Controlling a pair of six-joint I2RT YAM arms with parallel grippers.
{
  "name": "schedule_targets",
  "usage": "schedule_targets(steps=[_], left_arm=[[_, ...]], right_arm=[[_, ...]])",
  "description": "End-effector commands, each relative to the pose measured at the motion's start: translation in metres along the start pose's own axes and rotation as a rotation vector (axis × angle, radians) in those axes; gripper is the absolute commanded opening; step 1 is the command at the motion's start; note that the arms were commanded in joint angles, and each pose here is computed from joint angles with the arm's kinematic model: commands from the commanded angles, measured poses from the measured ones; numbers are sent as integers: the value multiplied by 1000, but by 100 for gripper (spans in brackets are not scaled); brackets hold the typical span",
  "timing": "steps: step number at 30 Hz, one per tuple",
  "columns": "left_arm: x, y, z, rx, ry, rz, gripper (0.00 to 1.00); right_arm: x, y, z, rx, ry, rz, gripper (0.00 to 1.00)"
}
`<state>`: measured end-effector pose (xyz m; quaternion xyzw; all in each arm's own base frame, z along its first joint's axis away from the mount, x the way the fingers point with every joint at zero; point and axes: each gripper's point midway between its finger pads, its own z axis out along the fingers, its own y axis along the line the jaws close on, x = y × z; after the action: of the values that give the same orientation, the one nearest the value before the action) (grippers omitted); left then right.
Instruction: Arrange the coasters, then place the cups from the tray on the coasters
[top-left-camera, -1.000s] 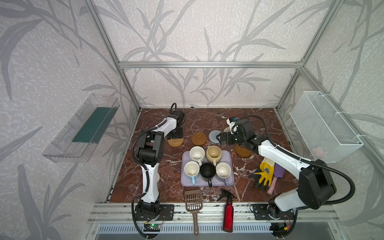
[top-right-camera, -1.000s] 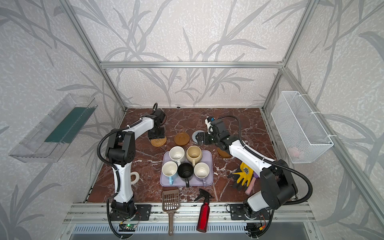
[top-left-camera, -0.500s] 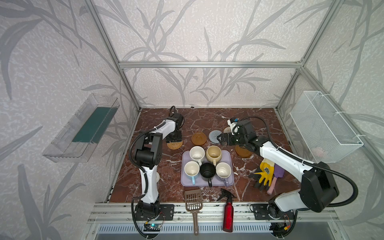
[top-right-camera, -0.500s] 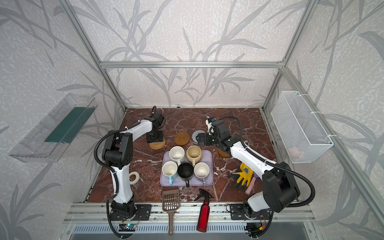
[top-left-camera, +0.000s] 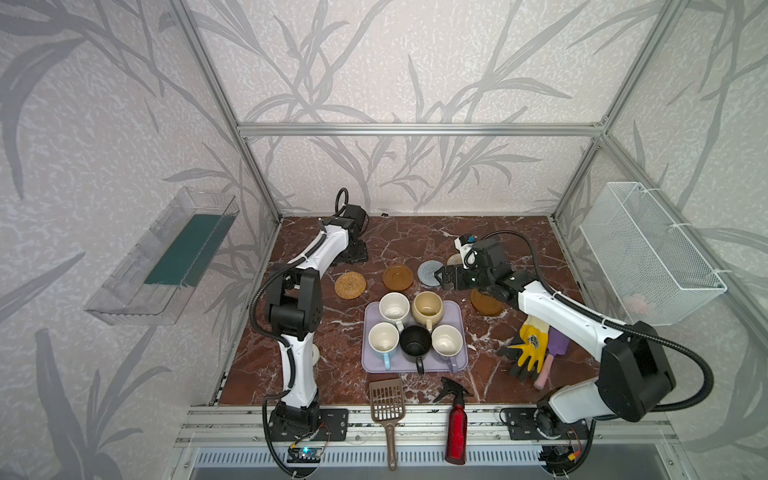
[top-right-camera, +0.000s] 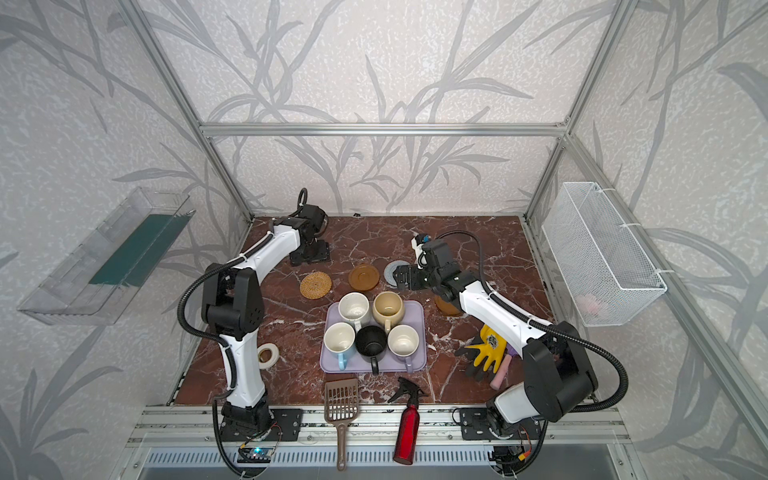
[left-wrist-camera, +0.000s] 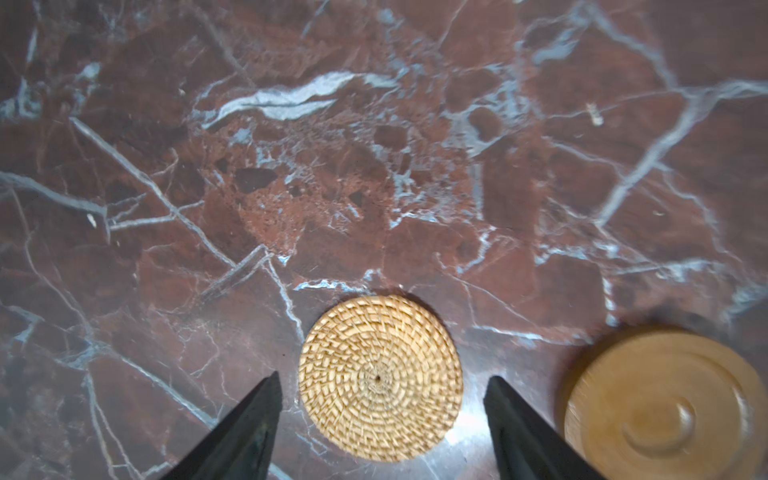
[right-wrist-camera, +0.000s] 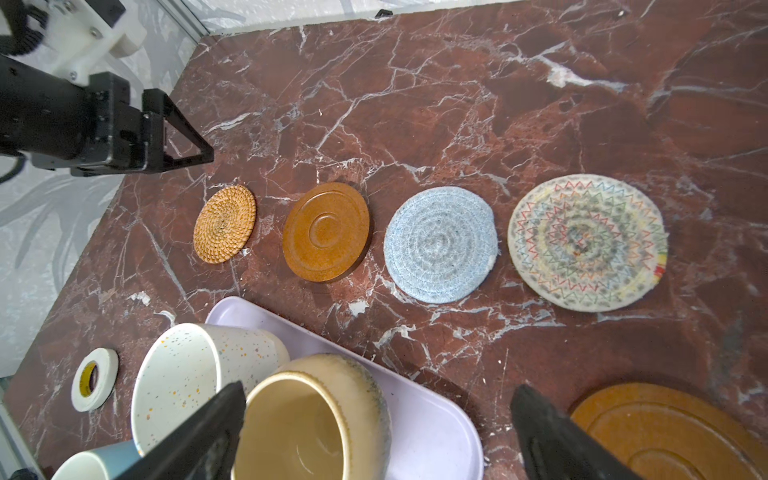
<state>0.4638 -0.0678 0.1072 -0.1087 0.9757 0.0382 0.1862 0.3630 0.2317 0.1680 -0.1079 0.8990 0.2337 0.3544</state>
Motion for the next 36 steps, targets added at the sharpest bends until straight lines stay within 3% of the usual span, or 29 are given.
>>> schedule_targets(steps=[1,8,16,28,36], left_arm=[[4,-34,-31,169,-33,65,97],[30,-85,-14,238,12,233,94],[59,-124,12,335,90,344,92],[76,-119,46,198,171,431,85],[81,-100,55,81,204,399,67]], right_arm=[[-8,1,0,18,-7,-59,99],[3,-11,16,30,-4,-79,99],[3,-8,30,3,70,-65,99],[2,-15,43,0,60,-58,99],[6,-16,47,-14,79,-51,99]])
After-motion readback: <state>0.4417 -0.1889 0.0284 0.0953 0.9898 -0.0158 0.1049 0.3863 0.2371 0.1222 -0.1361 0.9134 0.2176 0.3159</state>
